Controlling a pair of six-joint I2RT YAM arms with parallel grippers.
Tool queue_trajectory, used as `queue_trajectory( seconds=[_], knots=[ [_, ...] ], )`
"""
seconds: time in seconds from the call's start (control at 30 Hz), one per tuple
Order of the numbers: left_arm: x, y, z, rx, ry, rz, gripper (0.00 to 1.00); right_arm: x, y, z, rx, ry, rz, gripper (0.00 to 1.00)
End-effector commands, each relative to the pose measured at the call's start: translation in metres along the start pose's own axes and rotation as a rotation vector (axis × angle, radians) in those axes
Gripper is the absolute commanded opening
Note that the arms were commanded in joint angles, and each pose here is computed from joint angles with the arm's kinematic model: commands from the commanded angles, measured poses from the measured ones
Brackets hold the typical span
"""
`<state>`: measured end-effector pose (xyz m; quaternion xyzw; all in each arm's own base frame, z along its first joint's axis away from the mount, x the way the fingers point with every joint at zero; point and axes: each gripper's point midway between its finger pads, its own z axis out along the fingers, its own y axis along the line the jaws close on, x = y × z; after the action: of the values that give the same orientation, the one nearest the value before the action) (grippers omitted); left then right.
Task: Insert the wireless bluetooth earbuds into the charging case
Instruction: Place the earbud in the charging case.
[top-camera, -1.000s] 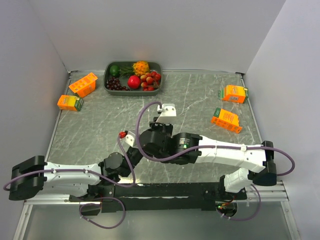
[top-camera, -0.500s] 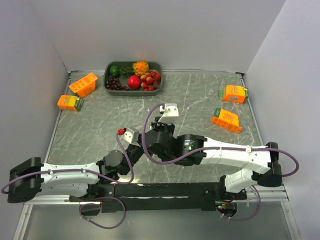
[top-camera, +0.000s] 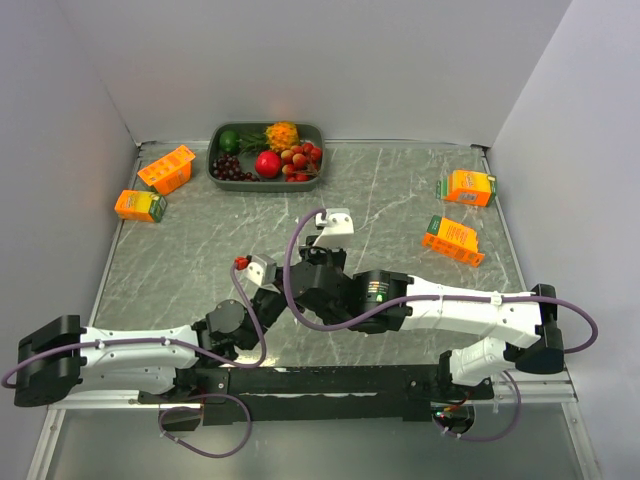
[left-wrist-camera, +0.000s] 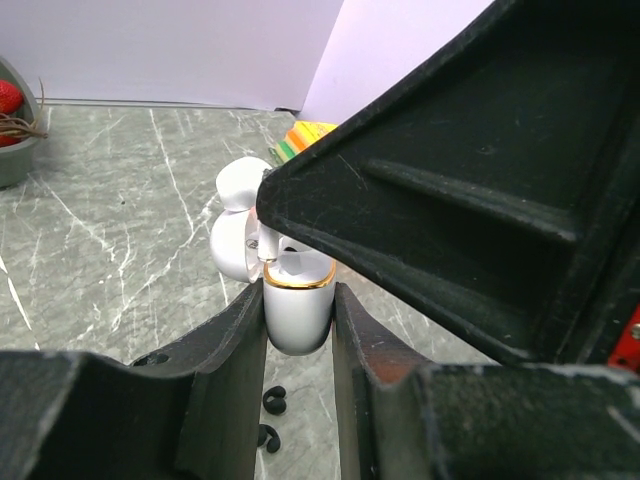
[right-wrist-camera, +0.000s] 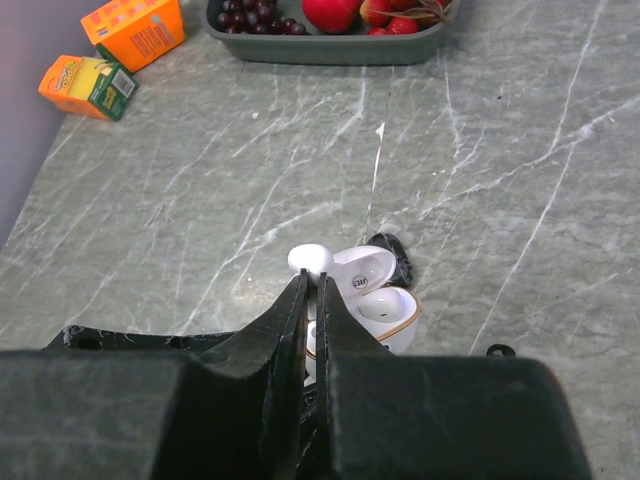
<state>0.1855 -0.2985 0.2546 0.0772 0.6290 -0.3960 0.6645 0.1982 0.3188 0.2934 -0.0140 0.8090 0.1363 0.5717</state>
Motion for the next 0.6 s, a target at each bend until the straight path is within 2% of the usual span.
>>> queue_trajectory(
  seconds=[0.0, 0.57],
  knots=[
    [-0.0277, -0.0066, 0.0016, 0.017, -0.080, -0.067, 0.01, -0.0126, 0.0006, -0.0107, -0.033, -0.015, 0.039, 0.00],
    [-0.0310, 0.0004, -0.0008, -0.002, -0.091, -0.080, 0.01, -0.0103, -0.0058, -0.0157, -0.022, -0.014, 0.043, 0.00]
  ],
)
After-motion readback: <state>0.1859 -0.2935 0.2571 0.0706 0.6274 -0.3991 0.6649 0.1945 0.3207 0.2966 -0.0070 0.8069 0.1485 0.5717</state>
